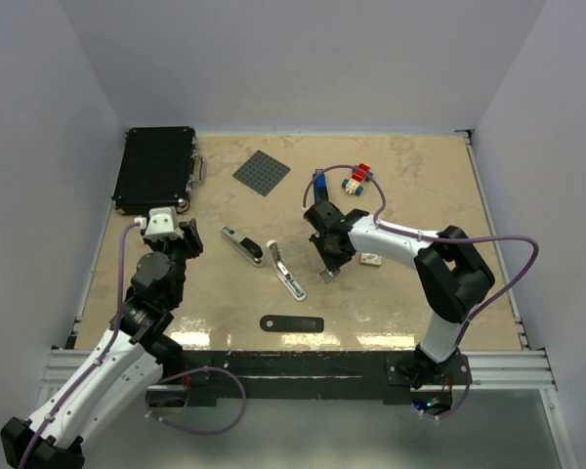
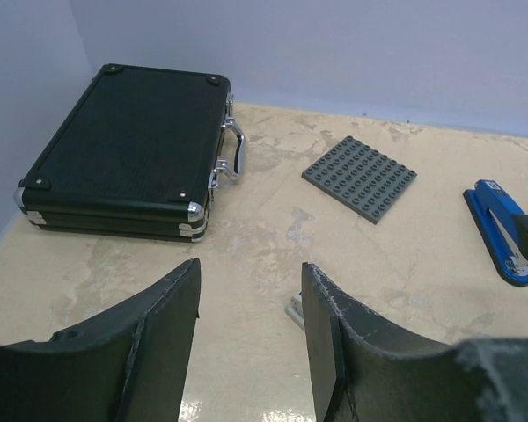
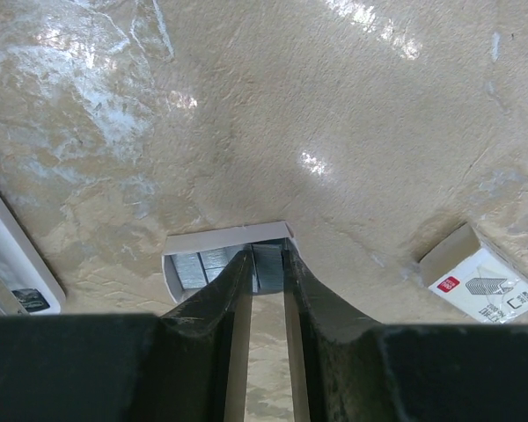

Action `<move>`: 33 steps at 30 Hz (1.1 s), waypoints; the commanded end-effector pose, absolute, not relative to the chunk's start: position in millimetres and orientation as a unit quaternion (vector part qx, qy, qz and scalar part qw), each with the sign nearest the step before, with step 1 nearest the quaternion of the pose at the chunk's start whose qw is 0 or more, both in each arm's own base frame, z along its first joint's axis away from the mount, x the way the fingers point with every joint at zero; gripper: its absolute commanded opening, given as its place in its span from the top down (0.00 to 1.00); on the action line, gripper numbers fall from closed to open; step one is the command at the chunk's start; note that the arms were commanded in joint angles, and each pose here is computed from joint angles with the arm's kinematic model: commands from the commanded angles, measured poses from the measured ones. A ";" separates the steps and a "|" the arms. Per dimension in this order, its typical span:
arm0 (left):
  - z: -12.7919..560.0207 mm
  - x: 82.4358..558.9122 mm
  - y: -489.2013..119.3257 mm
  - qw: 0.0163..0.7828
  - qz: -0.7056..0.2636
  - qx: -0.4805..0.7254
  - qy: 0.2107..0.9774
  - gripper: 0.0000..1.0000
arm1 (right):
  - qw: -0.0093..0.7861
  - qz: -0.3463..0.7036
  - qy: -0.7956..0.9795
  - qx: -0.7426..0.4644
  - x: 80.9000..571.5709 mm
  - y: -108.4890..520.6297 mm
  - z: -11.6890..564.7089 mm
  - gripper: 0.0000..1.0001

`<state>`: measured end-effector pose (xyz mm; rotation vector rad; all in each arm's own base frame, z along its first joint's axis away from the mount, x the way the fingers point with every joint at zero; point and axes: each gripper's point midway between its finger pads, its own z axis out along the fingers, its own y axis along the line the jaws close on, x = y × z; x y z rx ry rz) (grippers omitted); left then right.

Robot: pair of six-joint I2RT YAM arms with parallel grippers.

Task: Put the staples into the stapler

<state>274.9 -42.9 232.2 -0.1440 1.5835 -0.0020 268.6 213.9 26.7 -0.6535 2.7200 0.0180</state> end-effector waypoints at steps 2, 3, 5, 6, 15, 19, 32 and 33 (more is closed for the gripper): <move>256.5 276.2 -43.2 0.717 -0.019 -0.080 0.692 0.46 | 0.184 0.029 0.955 -0.230 271.9 225.9 42.2 0.85; 256.5 276.2 -43.3 0.717 -0.019 -0.081 0.692 0.46 | 0.185 0.029 0.955 -0.230 272.1 225.6 43.5 0.86; 255.8 276.2 -43.5 0.717 -0.019 -0.079 0.692 0.46 | 0.193 0.031 0.954 -0.229 274.3 226.9 49.7 0.87; 256.5 276.2 -43.5 0.717 -0.020 -0.080 0.692 0.46 | 0.193 0.030 0.953 -0.230 274.2 226.3 51.0 0.88; 256.9 275.9 -43.0 0.717 -0.018 -0.080 0.692 0.46 | 0.211 0.045 0.950 -0.225 278.0 231.0 66.4 0.94; 256.5 276.0 -43.8 0.717 -0.020 -0.078 0.692 0.46 | 0.208 0.040 0.952 -0.221 277.3 229.4 63.3 0.92; 256.6 275.8 -44.0 0.717 -0.021 -0.078 0.692 0.46 | 0.193 0.023 0.956 -0.219 266.2 234.0 51.4 0.75; 256.2 275.7 -44.0 0.717 -0.021 -0.078 0.693 0.46 | 0.195 0.014 0.957 -0.217 267.6 232.3 50.4 0.75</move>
